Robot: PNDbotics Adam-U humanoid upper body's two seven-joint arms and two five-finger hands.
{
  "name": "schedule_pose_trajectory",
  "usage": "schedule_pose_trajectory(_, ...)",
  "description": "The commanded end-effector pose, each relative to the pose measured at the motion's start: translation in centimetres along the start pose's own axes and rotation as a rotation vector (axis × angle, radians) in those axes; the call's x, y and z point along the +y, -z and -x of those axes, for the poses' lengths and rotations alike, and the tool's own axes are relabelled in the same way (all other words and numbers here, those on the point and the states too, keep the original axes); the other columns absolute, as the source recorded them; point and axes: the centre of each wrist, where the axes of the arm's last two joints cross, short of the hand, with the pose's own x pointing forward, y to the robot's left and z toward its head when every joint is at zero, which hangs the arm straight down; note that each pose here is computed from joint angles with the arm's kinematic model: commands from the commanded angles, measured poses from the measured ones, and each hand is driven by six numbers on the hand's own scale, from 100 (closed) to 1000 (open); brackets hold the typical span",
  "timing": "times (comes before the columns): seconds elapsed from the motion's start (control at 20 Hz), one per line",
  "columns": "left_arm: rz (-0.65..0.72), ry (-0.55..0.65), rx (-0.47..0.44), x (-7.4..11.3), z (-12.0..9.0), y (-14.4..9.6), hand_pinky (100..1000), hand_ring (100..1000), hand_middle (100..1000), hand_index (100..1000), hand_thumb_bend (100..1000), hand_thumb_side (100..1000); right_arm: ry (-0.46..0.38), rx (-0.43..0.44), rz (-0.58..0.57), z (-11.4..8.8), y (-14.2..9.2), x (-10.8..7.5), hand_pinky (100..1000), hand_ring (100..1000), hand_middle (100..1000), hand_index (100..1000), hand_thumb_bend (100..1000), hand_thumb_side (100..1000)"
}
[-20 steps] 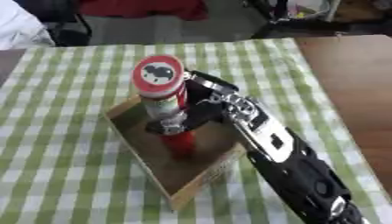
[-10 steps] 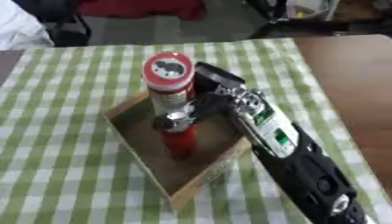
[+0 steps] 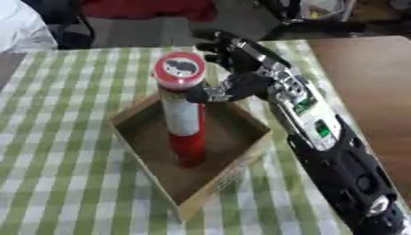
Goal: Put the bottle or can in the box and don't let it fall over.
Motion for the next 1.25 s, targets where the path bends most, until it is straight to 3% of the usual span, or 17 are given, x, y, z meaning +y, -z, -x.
schedule_pose_trajectory(0.05, 0.002, 0.028, -0.04, 0.5, -0.9, 0.5, 836, 934, 756, 772, 478, 725, -0.02, -0.03, 0.012, -1.1, -0.1, -0.7, 1000, 1000, 993, 935, 824, 224)
schedule_pose_trajectory(0.25, -0.001, 0.031, -0.039, 0.6, -0.9, 0.5, 835, 935, 756, 773, 479, 724, -0.024, -0.022, 0.022, -1.0, -0.2, -0.9, 1000, 1000, 988, 927, 800, 205)
schedule_pose_trajectory(0.45, -0.022, 0.041, -0.036, 1.1, -0.8, 0.4, 835, 936, 756, 773, 480, 723, -0.054, -0.002, 0.172, 0.1, -3.2, -4.5, 1000, 1000, 986, 925, 786, 193)
schedule_pose_trajectory(0.8, -0.013, 0.041, -0.038, 1.0, -0.9, 0.4, 834, 936, 756, 773, 481, 723, -0.026, -0.008, 0.457, -0.5, -7.0, -9.9, 1000, 1000, 982, 919, 765, 173)
schedule_pose_trajectory(1.25, -0.022, 0.046, -0.042, 1.2, -1.0, 0.5, 834, 937, 757, 773, 482, 722, -0.063, 0.079, 0.714, 0.6, -10.5, -12.8, 1000, 1000, 985, 920, 719, 127)
